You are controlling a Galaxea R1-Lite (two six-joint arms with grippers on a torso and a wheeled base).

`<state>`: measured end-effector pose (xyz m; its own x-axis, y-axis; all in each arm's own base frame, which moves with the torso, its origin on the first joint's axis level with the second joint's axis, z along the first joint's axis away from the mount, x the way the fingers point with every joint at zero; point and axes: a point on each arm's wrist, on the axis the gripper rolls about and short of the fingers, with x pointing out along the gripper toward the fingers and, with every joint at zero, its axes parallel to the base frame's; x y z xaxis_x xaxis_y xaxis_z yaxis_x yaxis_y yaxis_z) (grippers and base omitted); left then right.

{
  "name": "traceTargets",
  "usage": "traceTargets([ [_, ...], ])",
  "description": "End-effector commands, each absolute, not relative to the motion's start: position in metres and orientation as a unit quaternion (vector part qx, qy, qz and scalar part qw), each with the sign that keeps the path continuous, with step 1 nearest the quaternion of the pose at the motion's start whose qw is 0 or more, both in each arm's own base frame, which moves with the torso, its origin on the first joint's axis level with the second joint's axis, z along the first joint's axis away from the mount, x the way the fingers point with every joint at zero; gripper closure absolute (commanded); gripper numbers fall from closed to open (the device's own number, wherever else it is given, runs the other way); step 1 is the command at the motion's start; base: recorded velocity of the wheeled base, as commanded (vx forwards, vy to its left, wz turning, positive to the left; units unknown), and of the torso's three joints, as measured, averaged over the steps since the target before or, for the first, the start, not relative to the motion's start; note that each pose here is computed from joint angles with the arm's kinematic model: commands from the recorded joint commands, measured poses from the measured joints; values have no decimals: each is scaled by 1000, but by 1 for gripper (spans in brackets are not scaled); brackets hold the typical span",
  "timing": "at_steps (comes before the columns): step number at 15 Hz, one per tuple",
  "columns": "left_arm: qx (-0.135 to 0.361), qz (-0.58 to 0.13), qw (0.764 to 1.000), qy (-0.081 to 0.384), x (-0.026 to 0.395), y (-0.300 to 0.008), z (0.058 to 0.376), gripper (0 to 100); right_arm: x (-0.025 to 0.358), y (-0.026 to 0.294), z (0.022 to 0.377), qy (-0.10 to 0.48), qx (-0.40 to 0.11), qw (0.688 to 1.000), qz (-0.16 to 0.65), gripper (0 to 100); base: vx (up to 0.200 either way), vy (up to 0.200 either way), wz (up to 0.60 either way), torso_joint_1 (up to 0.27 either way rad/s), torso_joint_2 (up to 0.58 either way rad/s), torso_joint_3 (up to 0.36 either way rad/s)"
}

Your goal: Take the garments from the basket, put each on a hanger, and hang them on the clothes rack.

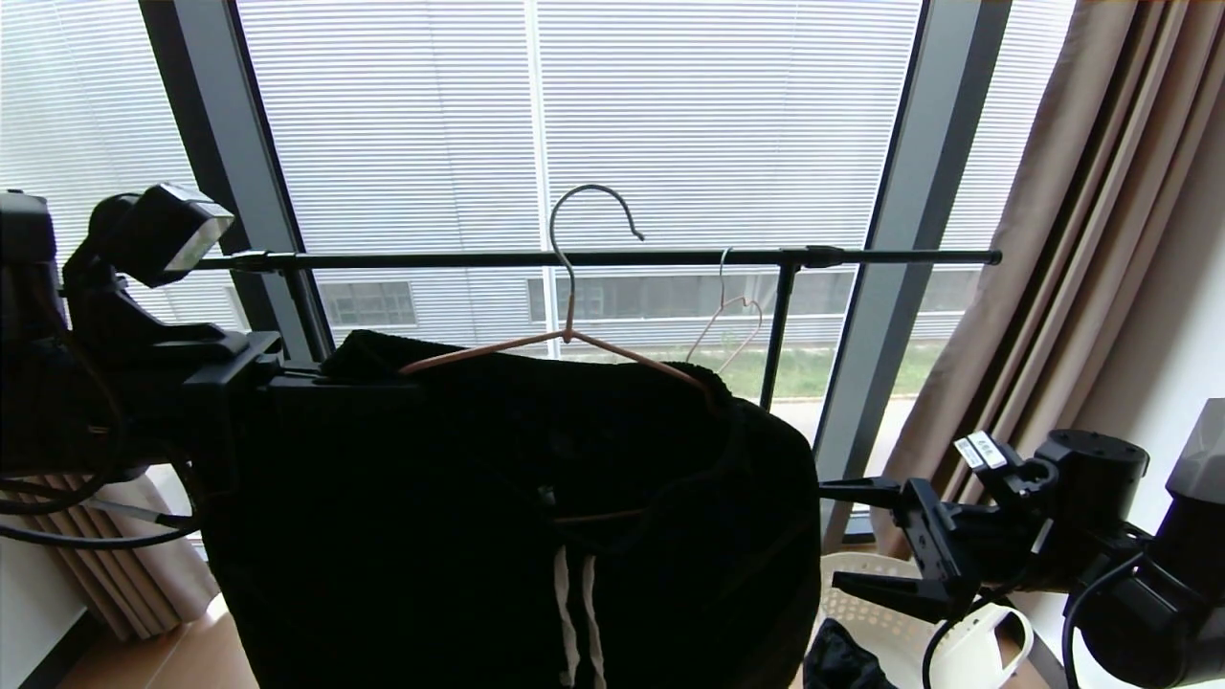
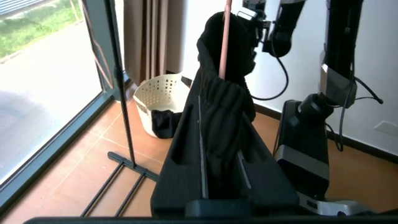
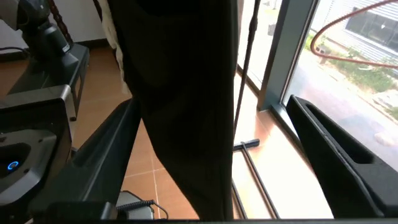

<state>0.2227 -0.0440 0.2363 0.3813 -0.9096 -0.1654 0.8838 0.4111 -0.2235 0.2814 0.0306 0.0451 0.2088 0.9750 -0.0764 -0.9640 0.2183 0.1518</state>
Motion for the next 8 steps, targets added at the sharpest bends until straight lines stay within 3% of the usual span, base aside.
traceTargets([
  [1,-48,-525,841,125,214,-35,238,100,277,33,59,61,21,780,623,0,0,0,0,0,0,0],
  [3,-52,-502,854,124,207,-24,236,100,271,45,73,50,-4,807,589,0,0,0,0,0,0,0],
  [8,-56,-478,867,128,206,-14,233,100,259,77,94,32,-33,841,540,0,0,0,0,0,0,0],
])
